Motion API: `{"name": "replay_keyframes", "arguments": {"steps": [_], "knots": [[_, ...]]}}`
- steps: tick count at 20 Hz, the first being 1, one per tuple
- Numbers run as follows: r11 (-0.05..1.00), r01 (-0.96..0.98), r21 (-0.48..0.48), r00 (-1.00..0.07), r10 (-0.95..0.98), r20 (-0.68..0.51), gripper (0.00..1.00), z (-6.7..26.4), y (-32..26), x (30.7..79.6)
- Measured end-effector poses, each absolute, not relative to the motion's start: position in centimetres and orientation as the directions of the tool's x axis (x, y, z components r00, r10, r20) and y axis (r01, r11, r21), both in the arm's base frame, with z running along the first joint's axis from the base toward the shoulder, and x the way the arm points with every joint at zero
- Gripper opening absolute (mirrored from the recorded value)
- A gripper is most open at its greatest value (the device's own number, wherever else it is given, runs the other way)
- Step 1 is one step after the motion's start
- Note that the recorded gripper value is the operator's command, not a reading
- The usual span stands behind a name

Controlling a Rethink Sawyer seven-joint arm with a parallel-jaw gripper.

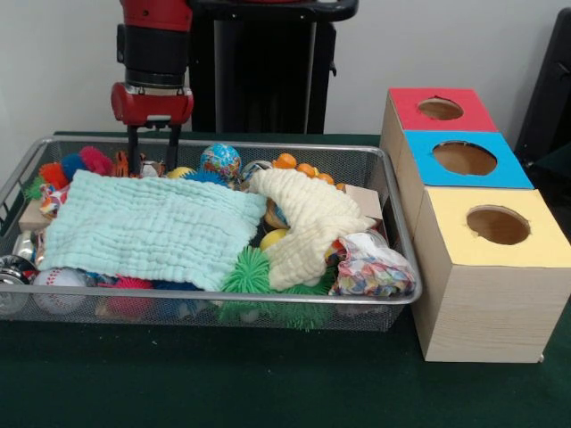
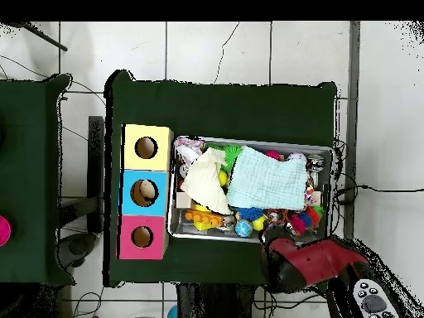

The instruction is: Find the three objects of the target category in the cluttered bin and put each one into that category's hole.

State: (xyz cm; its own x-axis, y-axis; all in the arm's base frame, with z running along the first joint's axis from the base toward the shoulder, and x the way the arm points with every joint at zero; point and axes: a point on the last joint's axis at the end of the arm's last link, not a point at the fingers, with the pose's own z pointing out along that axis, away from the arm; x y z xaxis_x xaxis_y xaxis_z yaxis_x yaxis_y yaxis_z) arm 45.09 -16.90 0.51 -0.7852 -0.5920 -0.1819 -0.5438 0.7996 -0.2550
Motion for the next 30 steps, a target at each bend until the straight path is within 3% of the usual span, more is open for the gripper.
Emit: {"name": "replay_keyframes", "arguments": {"steps": [5,6,23,30], "knots": [[0.799,-0.54,-0.264,-0.783,-0.592,-0.189,1.0,0.6,-17.2,45.5],[0.798,-0.54,-0.266,-0.783,-0.593,-0.19,0.0,0.6,-17.3,45.7],[0.802,-0.531,-0.274,-0.78,-0.589,-0.213,0.0,0.7,-18.6,45.7],[0.835,-0.476,-0.277,-0.794,-0.543,-0.273,0.0,3.0,-19.7,46.7]]}}
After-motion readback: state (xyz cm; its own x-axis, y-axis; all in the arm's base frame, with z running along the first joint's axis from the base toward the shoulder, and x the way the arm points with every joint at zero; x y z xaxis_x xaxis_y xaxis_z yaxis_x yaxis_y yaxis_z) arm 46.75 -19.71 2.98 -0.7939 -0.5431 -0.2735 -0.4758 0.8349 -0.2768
